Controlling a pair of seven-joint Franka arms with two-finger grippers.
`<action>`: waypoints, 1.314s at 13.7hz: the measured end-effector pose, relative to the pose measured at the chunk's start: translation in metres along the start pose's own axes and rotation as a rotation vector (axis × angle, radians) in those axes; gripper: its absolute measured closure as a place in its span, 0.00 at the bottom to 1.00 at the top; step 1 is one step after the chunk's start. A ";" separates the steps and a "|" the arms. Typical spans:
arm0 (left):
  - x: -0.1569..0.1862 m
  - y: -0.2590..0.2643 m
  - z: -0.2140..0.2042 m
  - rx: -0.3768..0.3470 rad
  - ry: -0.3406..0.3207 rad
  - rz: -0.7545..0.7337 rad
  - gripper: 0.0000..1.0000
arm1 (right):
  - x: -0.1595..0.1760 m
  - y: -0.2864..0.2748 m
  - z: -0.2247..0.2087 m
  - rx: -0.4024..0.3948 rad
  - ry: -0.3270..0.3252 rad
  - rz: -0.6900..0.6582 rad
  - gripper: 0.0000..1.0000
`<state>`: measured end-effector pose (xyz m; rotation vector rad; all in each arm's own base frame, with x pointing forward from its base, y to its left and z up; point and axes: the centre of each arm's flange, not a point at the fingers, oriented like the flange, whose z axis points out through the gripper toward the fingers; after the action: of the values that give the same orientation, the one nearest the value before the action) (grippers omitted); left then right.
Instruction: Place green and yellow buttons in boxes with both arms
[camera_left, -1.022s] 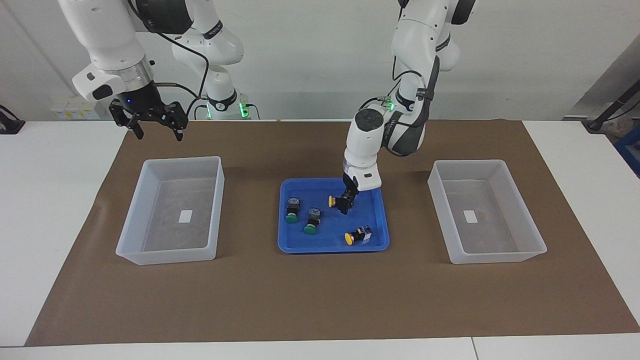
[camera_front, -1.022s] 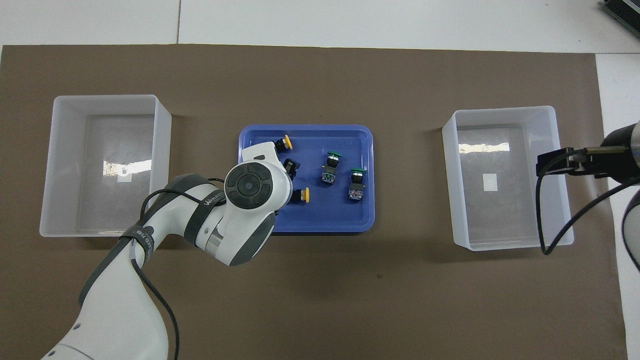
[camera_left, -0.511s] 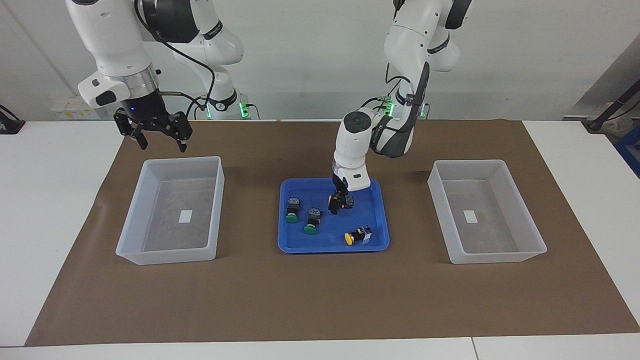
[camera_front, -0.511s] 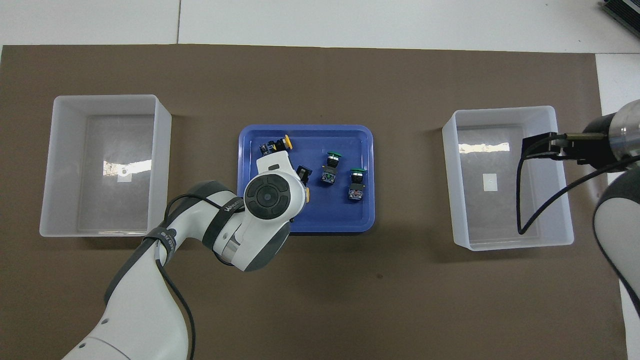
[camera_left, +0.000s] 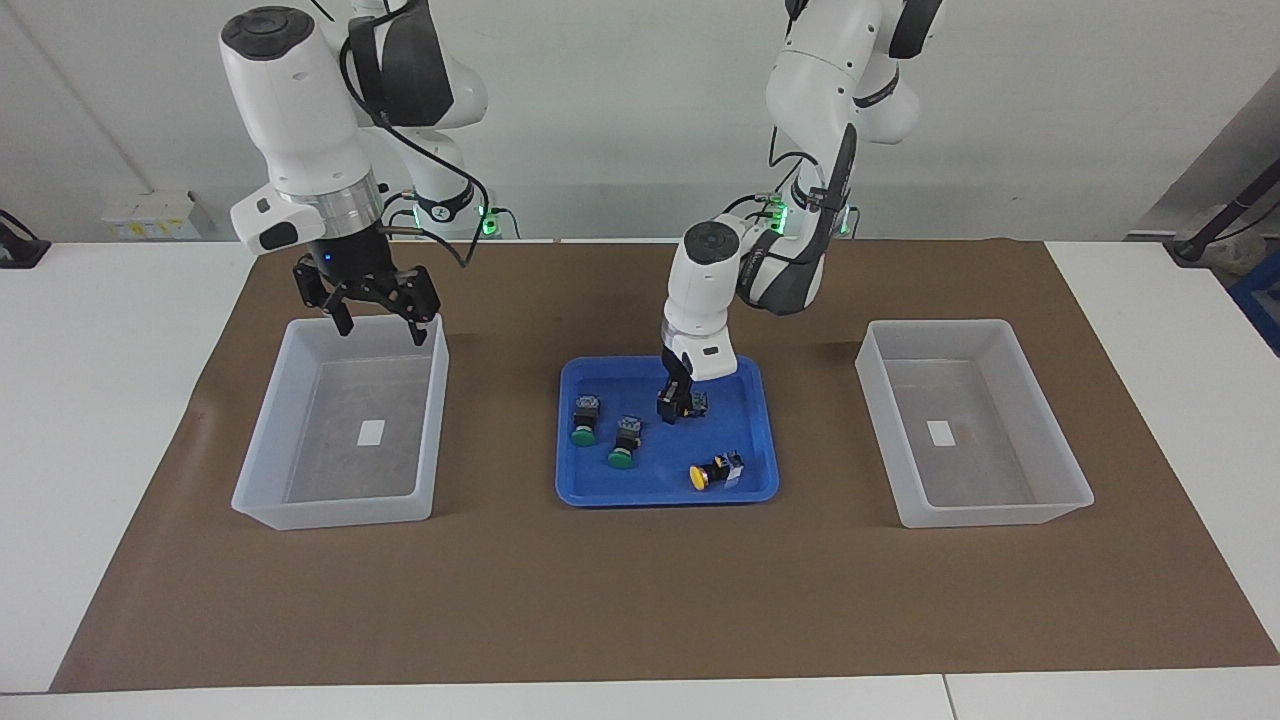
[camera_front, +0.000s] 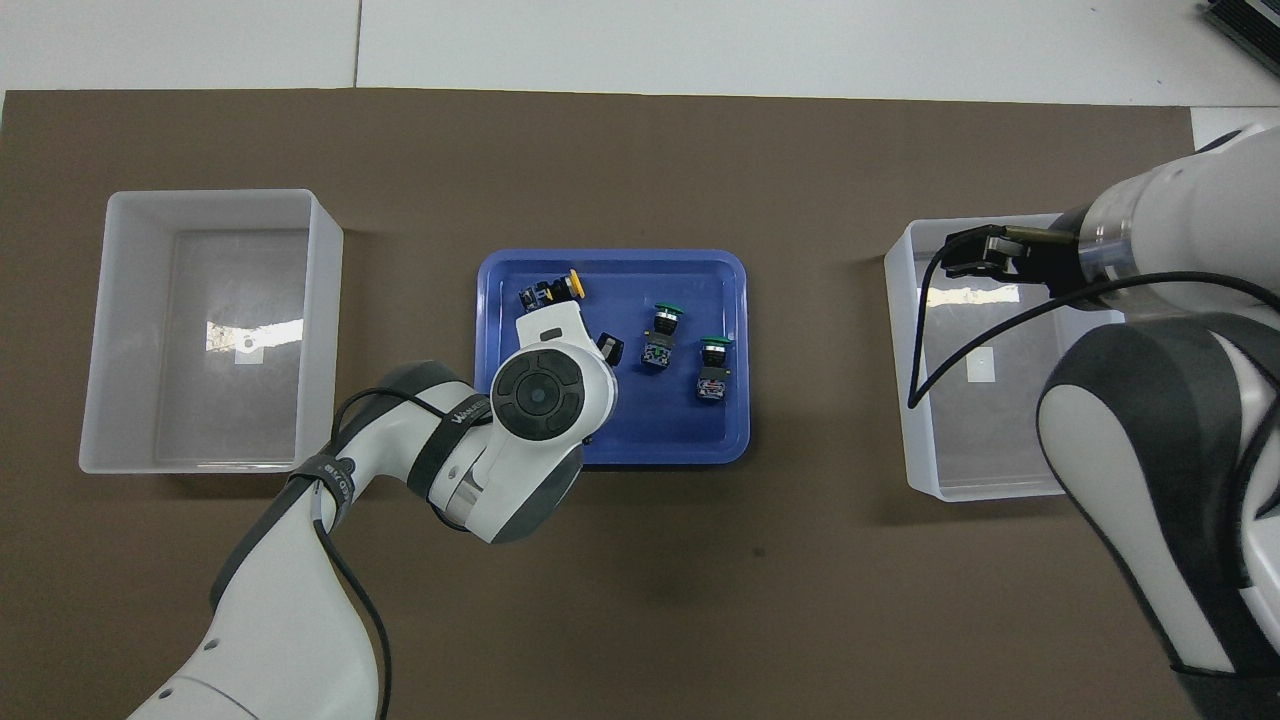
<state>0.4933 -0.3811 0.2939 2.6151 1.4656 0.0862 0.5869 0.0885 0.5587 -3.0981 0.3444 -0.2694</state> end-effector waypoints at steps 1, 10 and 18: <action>0.000 0.001 -0.001 -0.002 0.000 0.000 0.66 | 0.001 -0.010 0.009 0.007 0.008 0.013 0.00; 0.010 0.017 -0.020 0.027 0.069 0.050 0.67 | -0.012 -0.121 0.081 0.099 0.073 0.166 0.00; 0.098 0.061 -0.118 0.079 0.112 0.132 0.67 | -0.035 -0.181 0.146 0.127 0.060 0.180 0.00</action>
<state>0.5821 -0.3182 0.4177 2.8119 1.3537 0.1950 0.6175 0.2719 0.4147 -2.9149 0.5788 -0.3658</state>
